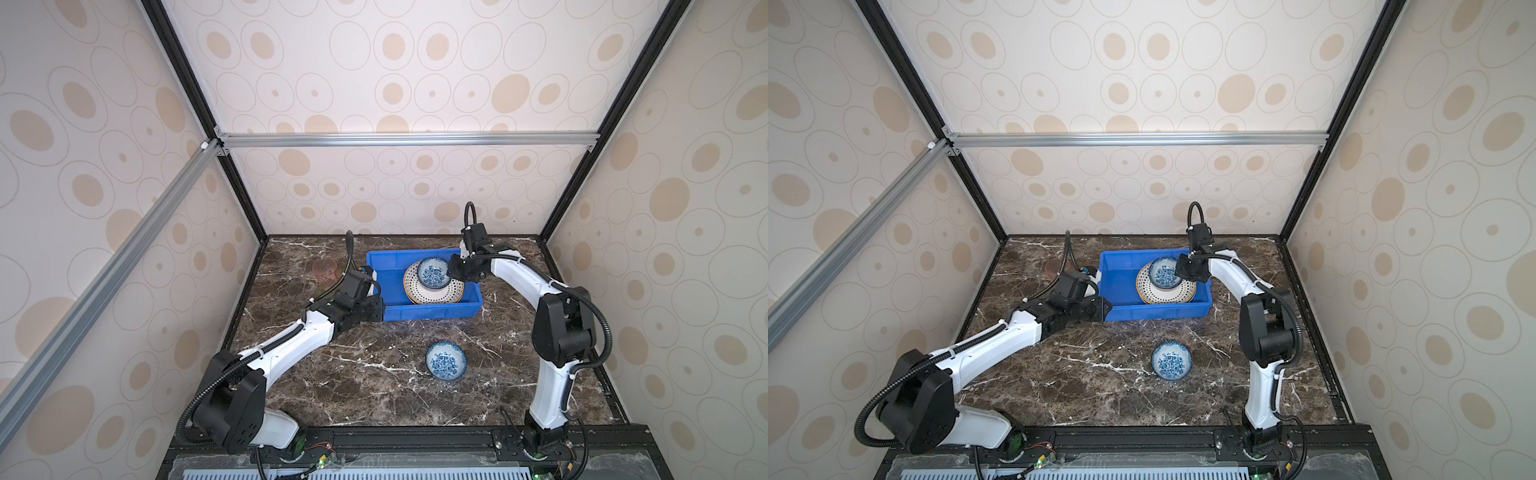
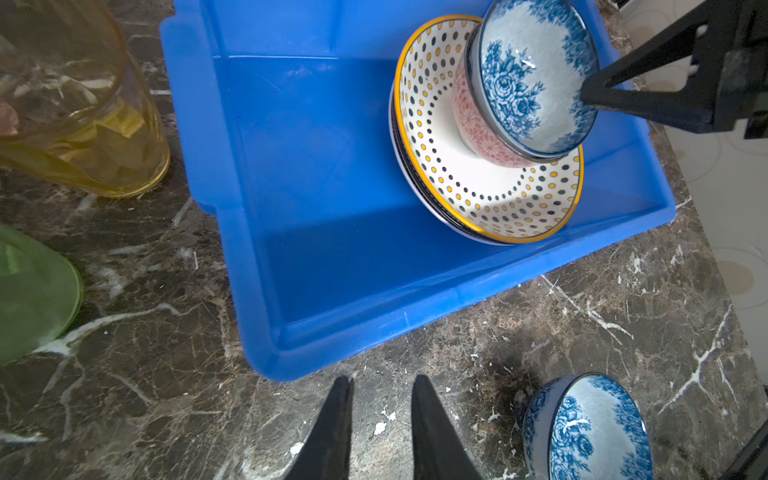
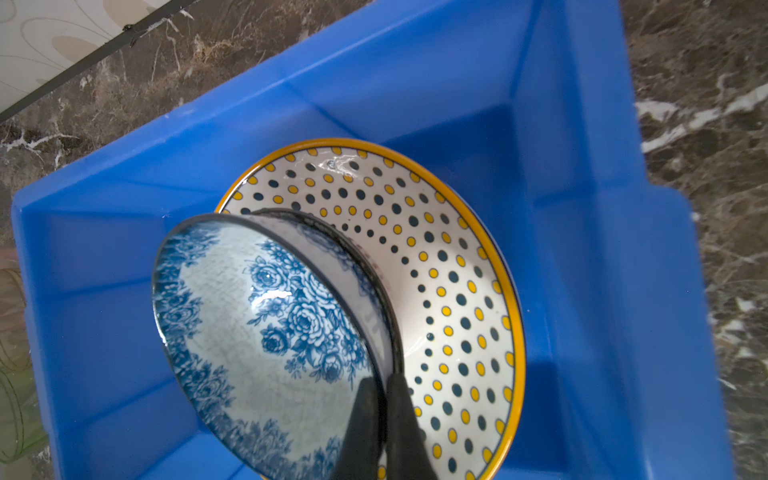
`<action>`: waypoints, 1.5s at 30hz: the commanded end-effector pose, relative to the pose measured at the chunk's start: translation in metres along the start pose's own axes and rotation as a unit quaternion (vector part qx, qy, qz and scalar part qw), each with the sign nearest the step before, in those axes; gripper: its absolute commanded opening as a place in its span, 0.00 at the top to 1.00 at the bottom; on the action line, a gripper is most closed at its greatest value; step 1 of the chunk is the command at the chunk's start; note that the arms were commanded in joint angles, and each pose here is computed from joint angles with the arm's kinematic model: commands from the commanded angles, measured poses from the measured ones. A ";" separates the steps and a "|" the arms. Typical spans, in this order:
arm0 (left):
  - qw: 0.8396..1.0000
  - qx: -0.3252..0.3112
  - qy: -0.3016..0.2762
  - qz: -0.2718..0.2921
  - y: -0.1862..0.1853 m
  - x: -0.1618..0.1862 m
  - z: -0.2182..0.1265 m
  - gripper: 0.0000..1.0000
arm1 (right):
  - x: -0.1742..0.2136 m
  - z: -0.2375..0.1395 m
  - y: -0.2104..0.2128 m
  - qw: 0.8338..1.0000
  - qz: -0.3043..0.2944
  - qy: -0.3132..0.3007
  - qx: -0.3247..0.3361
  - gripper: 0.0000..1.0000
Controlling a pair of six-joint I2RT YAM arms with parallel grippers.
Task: Place the mixed dishes into the plastic bin
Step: 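Carry the blue-floral bowl over the bin and lower it onto the leaf-patterned bowl, then open the right gripper and withdraw it while the left gripper moves toward the table bowl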
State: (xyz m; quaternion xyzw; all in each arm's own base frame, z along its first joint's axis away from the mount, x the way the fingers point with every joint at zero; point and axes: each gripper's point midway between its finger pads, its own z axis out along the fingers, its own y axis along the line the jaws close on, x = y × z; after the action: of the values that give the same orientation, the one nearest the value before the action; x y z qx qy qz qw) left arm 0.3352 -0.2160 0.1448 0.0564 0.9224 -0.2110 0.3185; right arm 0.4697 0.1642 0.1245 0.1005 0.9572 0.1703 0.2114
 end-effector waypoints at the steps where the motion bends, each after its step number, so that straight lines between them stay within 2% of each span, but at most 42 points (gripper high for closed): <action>1: 1.000 0.005 -0.022 0.001 -0.004 -0.016 -0.011 0.74 | -0.004 0.000 0.005 1.000 0.007 0.003 -0.006 1.00; 7: 1.000 0.007 -0.021 0.001 -0.006 -0.017 -0.010 0.74 | 0.000 0.000 0.002 1.000 0.008 0.010 0.001 1.00; 11: 1.000 0.008 -0.021 0.002 -0.006 -0.018 -0.013 0.73 | -0.004 0.002 -0.010 1.000 0.028 0.013 0.003 1.00; 13: 1.000 0.009 -0.022 0.002 -0.007 -0.018 -0.016 0.73 | -0.004 0.000 -0.009 0.999 0.030 0.013 0.001 0.93; 20: 1.000 0.010 -0.030 -0.003 -0.007 -0.019 -0.027 0.72 | -0.003 -0.011 -0.005 1.000 0.029 0.006 -0.009 0.85; 25: 0.999 0.011 -0.030 -0.010 -0.007 -0.017 -0.033 0.71 | -0.002 -0.017 -0.002 0.999 0.028 0.006 -0.015 0.72; 35: 1.000 0.000 0.000 0.004 -0.009 0.002 -0.036 0.71 | -0.004 -0.050 0.008 0.999 0.009 -0.020 -0.037 0.60; 45: 0.999 0.012 0.010 0.028 -0.034 0.014 -0.039 0.69 | 0.013 -0.085 0.011 0.997 -0.003 -0.034 -0.063 0.54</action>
State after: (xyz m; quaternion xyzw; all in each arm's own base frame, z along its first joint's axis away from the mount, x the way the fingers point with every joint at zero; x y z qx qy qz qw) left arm 0.2967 -0.2250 0.1611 0.0869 0.9246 -0.2116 0.3046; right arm 0.4331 0.1548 0.1902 0.0970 0.9385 0.2195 0.2484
